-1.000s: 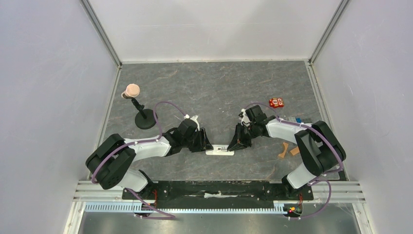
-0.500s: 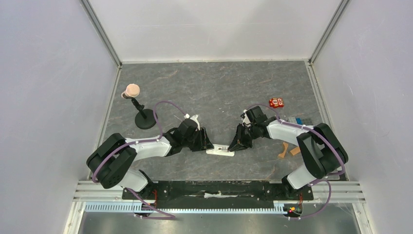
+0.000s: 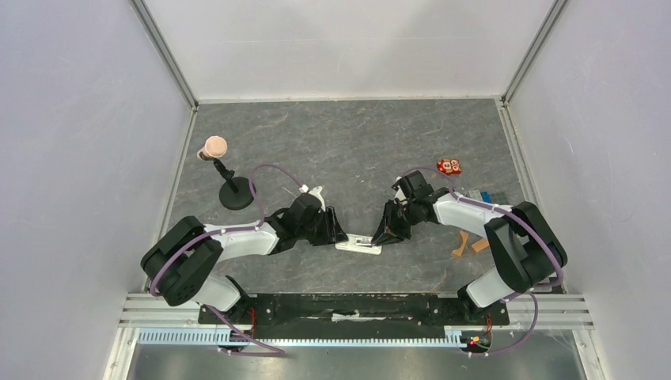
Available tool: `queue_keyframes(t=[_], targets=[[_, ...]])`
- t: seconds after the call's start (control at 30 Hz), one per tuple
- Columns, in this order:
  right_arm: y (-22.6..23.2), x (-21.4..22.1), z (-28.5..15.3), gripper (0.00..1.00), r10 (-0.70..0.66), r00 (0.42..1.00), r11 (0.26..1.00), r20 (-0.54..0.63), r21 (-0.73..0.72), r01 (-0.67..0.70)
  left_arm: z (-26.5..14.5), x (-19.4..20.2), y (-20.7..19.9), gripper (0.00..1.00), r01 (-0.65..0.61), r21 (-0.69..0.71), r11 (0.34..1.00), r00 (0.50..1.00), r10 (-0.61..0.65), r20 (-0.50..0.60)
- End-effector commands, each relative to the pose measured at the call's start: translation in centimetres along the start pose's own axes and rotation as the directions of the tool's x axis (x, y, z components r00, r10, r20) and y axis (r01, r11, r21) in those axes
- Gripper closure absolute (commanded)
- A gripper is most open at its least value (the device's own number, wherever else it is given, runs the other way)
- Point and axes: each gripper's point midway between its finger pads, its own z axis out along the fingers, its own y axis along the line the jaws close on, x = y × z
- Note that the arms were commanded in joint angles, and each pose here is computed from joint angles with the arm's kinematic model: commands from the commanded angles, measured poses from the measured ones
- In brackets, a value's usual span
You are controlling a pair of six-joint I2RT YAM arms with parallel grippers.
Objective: Load the batteries into the remote control
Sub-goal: Move the remote control to the center of the board.
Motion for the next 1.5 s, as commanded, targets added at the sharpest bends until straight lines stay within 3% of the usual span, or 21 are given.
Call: queue_keyframes(t=[0.0, 0.2, 0.93, 1.27, 1.47], targets=[[0.2, -0.8, -0.7, 0.77, -0.026, 0.999, 0.999, 0.04, 0.039, 0.024, 0.1, 0.7, -0.3, 0.48, -0.011, 0.016, 1.0, 1.0, 0.012, -0.012], [0.8, -0.8, -1.1, 0.72, -0.042, 0.998, 0.999, 0.037, 0.022, 0.041, 0.2, 0.6, -0.3, 0.48, -0.012, 0.014, 1.0, 1.0, 0.012, -0.009], [1.9, -2.2, -1.3, 0.71, -0.124, 0.989, 0.992, 0.076, 0.011, 0.123, 0.2, 0.5, -0.4, 0.47, -0.011, 0.013, 1.0, 1.0, 0.012, -0.008], [1.5, -1.3, -1.1, 0.87, -0.113, 0.992, 0.994, 0.049, 0.009, 0.113, 0.2, 0.5, -0.3, 0.48, -0.008, 0.01, 1.0, 1.0, 0.008, -0.009], [1.4, -0.6, -1.0, 0.9, -0.097, 0.995, 0.995, 0.024, -0.005, 0.098, 0.2, 0.6, -0.3, 0.48, -0.008, 0.01, 1.0, 1.0, 0.008, -0.009]])
